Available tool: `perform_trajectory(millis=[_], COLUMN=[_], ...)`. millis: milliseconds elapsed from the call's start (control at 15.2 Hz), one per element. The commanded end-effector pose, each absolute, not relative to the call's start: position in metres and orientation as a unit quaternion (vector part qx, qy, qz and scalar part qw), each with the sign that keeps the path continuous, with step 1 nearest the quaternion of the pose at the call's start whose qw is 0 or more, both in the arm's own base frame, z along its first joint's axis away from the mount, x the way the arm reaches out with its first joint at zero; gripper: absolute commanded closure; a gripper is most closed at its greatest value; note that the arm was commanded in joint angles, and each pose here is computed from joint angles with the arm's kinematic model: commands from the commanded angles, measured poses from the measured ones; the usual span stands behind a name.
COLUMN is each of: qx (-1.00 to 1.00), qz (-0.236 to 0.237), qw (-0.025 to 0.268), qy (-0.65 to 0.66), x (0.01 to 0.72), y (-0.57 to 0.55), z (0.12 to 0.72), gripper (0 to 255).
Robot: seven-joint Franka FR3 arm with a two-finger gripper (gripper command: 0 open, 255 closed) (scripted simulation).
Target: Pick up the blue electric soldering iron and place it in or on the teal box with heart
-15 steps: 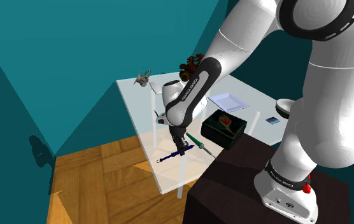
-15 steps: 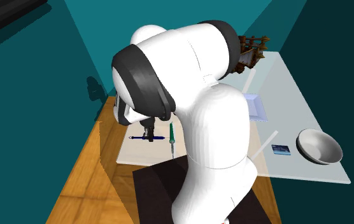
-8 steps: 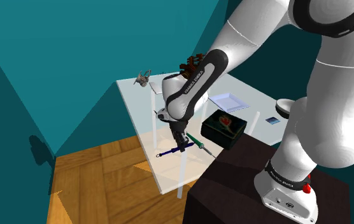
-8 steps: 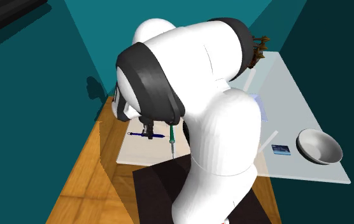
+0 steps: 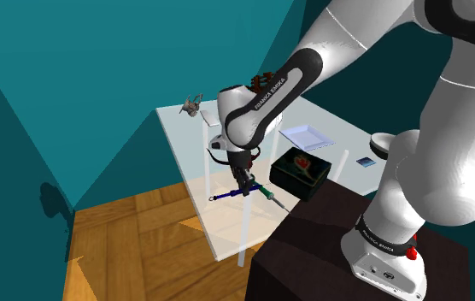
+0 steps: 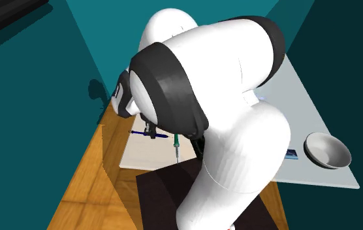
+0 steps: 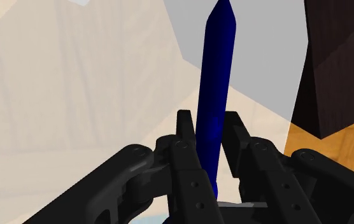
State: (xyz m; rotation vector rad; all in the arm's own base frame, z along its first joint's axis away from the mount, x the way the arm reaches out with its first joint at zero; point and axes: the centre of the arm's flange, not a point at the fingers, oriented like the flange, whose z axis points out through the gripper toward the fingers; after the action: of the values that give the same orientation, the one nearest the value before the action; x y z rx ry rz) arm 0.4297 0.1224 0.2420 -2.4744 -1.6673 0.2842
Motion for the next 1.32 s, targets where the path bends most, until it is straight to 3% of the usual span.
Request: perform_trajectory(millis=[0,1254], qx=[-0.823,-0.823], qz=[0.095,0.095], qw=[0.072,0.072], qy=[-0.555,-0.555], x=[0.43,0.426], y=[0.122,0.11], z=[0.252,0.344], gripper=[255,255])
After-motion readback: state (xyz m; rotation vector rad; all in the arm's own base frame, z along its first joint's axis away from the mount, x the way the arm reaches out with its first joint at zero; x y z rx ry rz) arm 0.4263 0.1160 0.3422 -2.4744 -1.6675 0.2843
